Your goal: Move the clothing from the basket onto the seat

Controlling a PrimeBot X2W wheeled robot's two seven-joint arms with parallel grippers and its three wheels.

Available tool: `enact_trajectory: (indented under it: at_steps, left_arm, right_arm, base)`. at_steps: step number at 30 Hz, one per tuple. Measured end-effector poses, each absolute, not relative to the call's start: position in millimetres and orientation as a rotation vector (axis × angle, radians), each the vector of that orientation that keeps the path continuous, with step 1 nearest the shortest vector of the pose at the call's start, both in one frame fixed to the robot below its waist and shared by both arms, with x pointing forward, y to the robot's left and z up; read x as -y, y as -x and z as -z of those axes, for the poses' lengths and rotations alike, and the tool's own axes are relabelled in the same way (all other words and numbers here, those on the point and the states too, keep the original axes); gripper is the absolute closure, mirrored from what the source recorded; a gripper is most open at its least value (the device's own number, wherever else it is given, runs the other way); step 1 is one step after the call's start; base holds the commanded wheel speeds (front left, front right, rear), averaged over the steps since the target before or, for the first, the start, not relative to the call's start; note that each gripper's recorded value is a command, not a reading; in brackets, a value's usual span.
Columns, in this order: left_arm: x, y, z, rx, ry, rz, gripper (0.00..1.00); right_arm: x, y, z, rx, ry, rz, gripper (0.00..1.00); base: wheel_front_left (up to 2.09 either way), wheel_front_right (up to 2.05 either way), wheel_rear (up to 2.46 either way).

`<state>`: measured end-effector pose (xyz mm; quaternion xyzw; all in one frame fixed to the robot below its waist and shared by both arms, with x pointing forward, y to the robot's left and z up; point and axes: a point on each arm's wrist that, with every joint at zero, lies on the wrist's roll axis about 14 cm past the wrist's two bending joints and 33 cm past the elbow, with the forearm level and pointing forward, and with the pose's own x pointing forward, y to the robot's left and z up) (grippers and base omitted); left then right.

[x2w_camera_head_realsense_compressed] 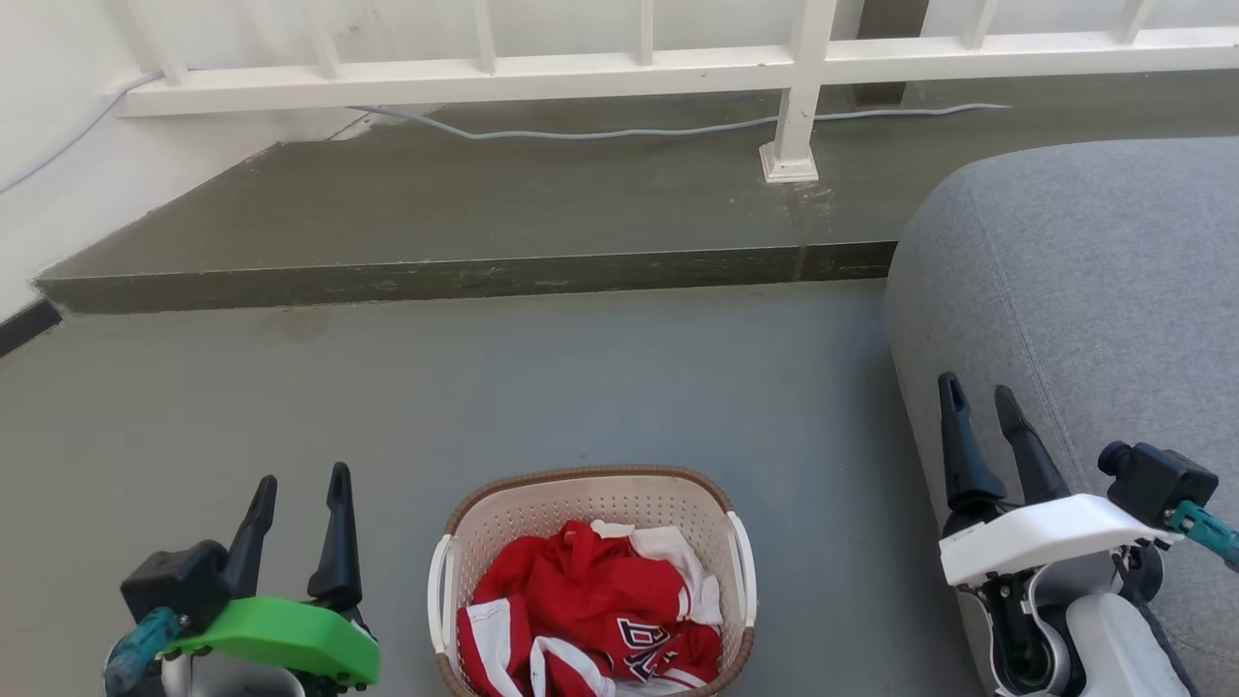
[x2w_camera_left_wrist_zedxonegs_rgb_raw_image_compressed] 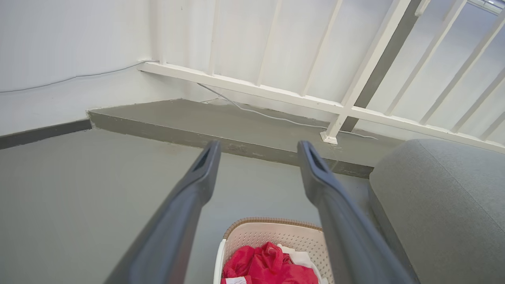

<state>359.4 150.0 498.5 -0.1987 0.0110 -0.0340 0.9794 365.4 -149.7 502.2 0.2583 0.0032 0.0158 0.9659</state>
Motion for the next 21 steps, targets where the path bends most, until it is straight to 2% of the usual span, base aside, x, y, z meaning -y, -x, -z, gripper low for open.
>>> enact_trajectory:
  at_steps: [21]
  left_arm:
    - [-132.5, -352.3, -513.4, 0.076, 0.117, 0.132, 0.0]
  right_arm:
    - [131.4, -363.0, -529.8, 0.121, -0.232, -0.1, 0.0]
  base:
    - [0.0, 0.0, 0.0]
